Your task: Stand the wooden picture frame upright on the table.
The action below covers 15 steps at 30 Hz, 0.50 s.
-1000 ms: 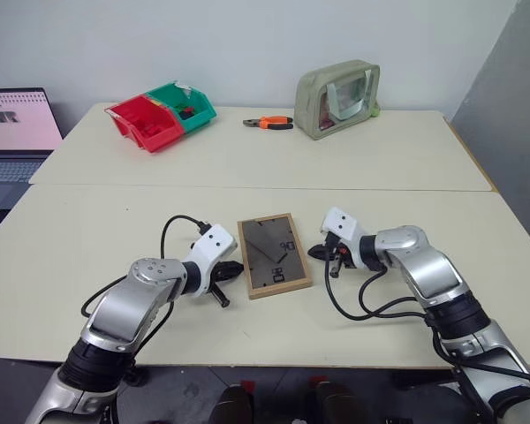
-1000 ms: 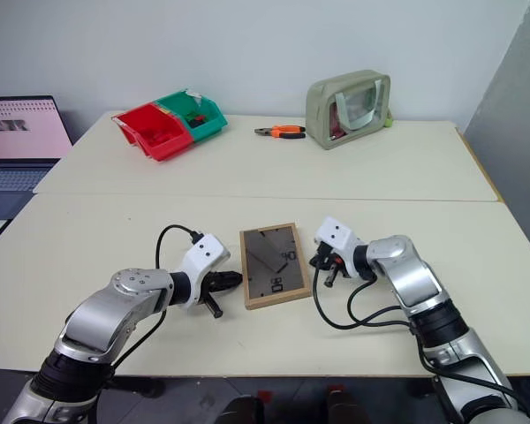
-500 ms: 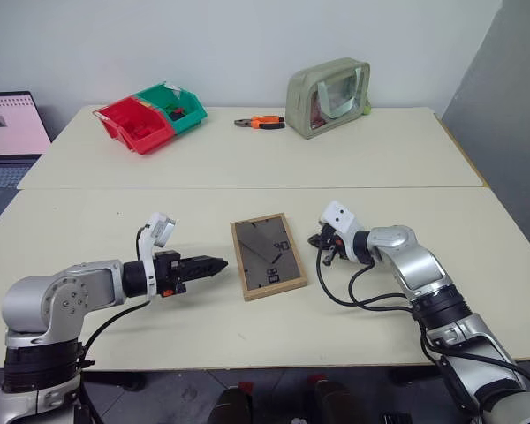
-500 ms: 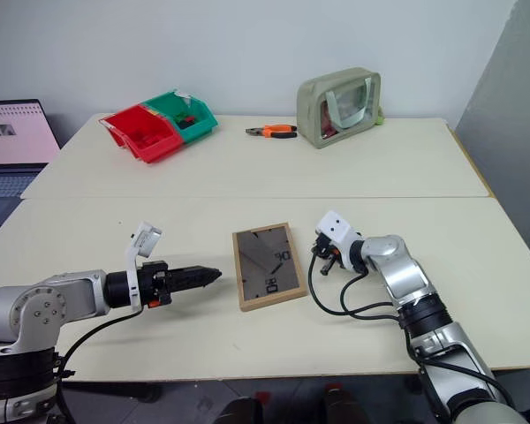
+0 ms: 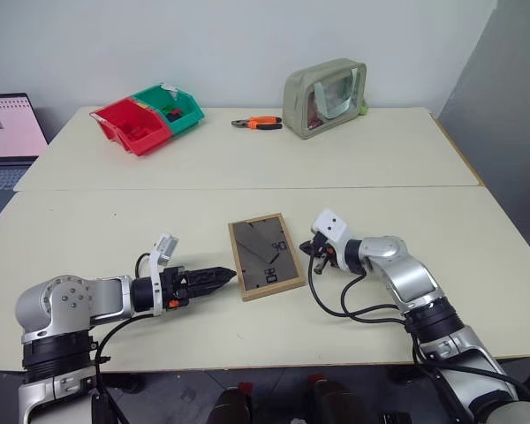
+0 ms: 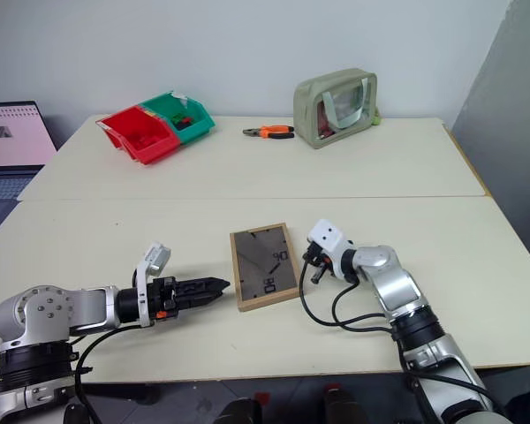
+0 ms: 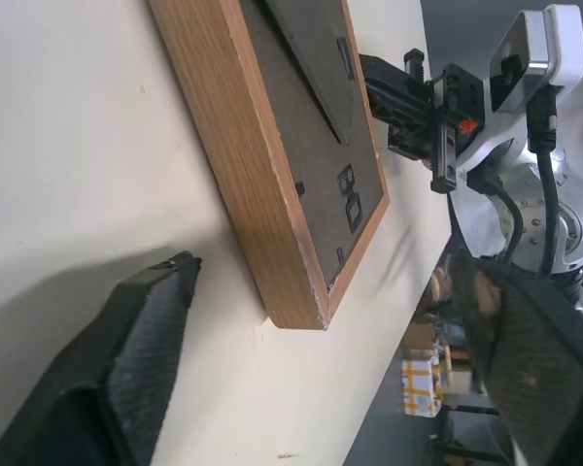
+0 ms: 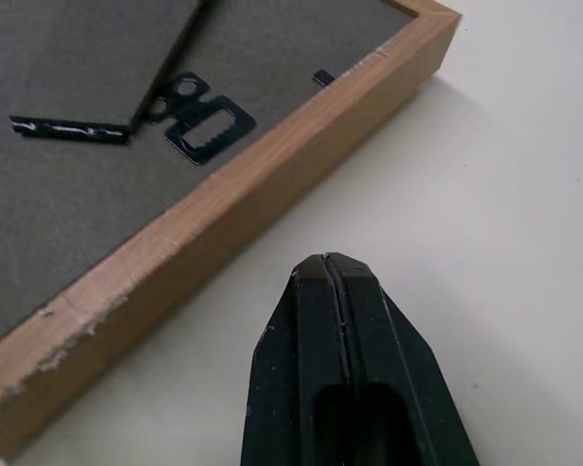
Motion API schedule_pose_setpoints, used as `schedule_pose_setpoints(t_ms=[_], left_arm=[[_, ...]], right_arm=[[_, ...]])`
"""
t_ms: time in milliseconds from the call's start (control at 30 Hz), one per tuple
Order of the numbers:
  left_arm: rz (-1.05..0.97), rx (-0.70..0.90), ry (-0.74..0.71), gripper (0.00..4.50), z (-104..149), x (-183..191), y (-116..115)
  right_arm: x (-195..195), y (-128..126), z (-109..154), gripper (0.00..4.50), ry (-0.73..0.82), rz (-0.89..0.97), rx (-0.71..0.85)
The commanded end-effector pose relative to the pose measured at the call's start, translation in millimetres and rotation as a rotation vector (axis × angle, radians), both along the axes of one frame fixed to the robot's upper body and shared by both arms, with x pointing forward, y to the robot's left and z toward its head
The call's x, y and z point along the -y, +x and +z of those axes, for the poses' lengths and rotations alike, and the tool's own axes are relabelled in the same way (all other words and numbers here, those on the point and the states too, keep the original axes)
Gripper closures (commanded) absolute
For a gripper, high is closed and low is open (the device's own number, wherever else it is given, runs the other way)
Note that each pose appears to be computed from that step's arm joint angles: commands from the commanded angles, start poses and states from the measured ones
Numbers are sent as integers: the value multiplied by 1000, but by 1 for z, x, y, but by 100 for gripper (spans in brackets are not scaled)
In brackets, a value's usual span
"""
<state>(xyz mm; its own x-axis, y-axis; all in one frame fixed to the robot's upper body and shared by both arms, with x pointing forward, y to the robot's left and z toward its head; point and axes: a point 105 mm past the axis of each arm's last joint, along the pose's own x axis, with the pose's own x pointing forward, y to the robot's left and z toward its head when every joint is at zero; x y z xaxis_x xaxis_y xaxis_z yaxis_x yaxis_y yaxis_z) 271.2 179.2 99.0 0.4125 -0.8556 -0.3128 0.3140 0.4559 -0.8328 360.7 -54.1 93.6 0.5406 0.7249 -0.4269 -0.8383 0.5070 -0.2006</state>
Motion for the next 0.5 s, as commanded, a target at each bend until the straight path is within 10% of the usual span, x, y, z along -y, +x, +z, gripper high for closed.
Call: schedule_pose_setpoints(t_ms=[33,500], left_arm=[[-20,-59,-6,1,-12,6,-6],[-72,-70,-115,1,-21,56,-4]], right_arm=[[-11,-4,6,450,13,19,16],[-35,-24,13,450,87,6,-21]])
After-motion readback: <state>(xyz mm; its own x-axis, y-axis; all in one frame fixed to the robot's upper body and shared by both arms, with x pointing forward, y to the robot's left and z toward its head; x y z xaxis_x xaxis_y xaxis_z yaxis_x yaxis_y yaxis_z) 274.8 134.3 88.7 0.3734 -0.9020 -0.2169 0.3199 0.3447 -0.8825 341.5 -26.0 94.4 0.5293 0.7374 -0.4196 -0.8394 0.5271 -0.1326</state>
